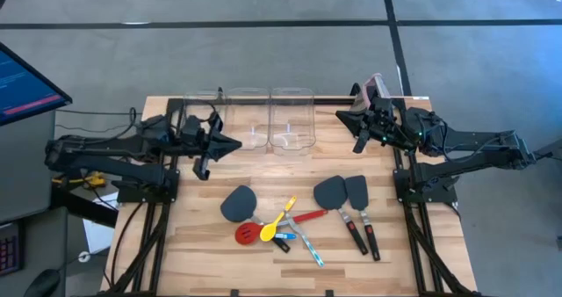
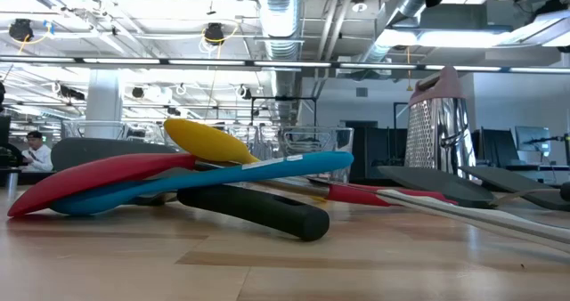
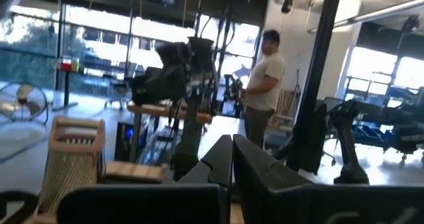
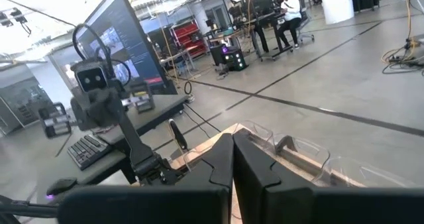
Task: Pick & Place Kitchen Items
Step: Put the black spatula into the middle transparent bin
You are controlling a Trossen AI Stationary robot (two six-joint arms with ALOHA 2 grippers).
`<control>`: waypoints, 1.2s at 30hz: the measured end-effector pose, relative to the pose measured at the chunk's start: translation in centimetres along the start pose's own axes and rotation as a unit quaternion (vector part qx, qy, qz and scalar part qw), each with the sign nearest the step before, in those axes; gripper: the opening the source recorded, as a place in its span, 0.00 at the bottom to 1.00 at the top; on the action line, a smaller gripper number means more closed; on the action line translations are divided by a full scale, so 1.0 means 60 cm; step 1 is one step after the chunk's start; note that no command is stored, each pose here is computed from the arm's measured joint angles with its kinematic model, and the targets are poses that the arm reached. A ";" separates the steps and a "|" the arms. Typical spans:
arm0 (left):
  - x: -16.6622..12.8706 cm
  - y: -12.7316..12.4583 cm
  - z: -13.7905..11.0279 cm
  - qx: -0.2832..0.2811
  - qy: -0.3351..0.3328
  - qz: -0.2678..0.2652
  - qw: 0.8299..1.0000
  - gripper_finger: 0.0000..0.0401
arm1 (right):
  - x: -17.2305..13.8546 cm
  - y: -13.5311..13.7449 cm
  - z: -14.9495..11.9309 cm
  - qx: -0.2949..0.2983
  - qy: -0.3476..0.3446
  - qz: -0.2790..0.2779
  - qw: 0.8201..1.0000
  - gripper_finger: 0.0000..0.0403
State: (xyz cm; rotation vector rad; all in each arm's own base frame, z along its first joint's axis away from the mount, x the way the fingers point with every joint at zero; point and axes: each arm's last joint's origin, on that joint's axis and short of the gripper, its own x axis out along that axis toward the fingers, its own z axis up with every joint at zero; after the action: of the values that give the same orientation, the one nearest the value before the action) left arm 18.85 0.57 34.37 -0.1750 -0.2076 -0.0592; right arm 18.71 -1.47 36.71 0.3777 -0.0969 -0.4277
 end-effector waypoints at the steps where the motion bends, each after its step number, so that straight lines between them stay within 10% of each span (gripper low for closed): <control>1: 0.002 0.001 -0.003 -0.001 0.006 0.001 1.000 0.00 | 0.000 0.000 0.000 0.003 0.000 0.000 1.000 0.00; 23: 0.005 0.004 -0.010 0.015 0.021 0.006 1.000 0.00 | -0.008 0.021 -0.009 -0.115 0.019 0.065 0.991 0.00; 36: 0.005 0.004 -0.010 -0.006 0.021 0.007 1.000 0.00 | 0.002 0.023 -0.006 -0.129 0.038 0.001 0.991 0.00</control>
State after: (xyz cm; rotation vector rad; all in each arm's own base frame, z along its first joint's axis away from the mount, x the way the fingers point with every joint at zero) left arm 19.27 0.69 33.82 -0.1867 -0.1649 -0.0509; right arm 19.44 -0.24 36.93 0.1395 0.0313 -0.4167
